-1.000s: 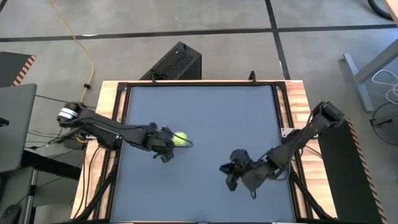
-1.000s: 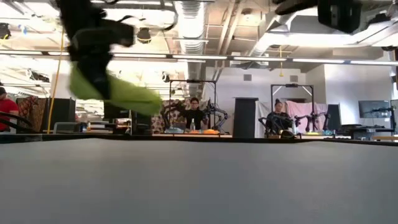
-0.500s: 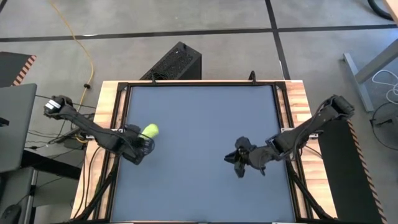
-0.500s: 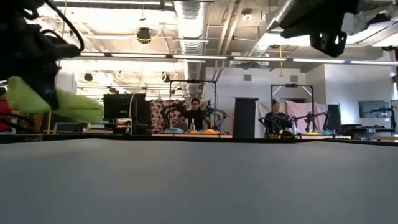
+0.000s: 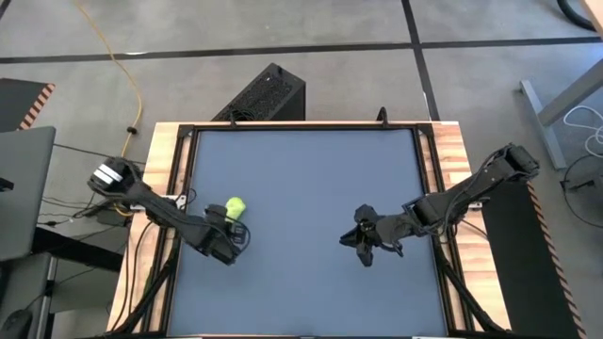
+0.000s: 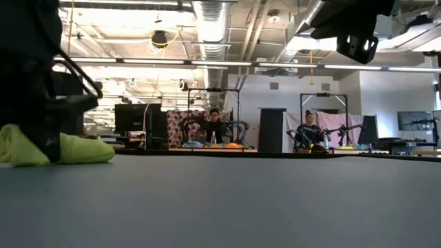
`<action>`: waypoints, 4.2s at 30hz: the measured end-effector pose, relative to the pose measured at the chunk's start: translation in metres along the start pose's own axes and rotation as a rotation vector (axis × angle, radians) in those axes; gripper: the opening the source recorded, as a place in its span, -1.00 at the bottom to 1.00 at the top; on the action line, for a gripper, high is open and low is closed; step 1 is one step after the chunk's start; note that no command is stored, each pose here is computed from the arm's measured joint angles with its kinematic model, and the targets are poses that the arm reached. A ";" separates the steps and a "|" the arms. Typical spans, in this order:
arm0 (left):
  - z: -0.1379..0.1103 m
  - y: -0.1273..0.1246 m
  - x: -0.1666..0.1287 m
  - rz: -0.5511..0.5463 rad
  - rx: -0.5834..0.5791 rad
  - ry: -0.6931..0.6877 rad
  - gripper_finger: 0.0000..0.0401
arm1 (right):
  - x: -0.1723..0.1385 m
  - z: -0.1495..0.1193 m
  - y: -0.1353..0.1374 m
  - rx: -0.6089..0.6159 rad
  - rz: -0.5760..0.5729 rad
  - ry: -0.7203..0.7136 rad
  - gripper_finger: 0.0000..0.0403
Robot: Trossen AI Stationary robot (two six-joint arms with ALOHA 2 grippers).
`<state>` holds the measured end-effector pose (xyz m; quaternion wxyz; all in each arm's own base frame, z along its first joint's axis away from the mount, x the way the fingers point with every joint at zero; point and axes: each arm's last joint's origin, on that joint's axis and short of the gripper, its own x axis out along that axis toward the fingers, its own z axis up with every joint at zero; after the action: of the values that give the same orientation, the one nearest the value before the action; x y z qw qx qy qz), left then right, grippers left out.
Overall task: Roll towel
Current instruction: Roll the green towel
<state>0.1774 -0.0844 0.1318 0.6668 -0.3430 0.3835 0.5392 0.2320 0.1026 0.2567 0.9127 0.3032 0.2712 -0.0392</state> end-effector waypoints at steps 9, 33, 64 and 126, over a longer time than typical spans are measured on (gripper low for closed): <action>-0.007 -0.019 0.004 0.050 0.214 0.026 -0.44 | 0.001 0.001 -0.001 0.006 -0.005 -0.004 -0.57; 0.041 -0.023 -0.017 0.014 0.500 0.114 0.19 | 0.002 0.010 -0.001 0.064 0.023 -0.055 -0.57; 0.097 -0.047 -0.009 -0.055 0.659 0.089 -0.86 | 0.003 0.013 -0.001 0.139 0.017 -0.091 -0.57; 0.128 -0.014 0.039 -0.109 0.461 0.220 -1.00 | 0.003 0.014 0.000 0.173 0.017 -0.117 -0.57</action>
<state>0.2144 0.0425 0.1585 0.7097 -0.2587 0.5474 0.3603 0.2408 0.0946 0.2644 0.8977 0.3803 0.2104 -0.0724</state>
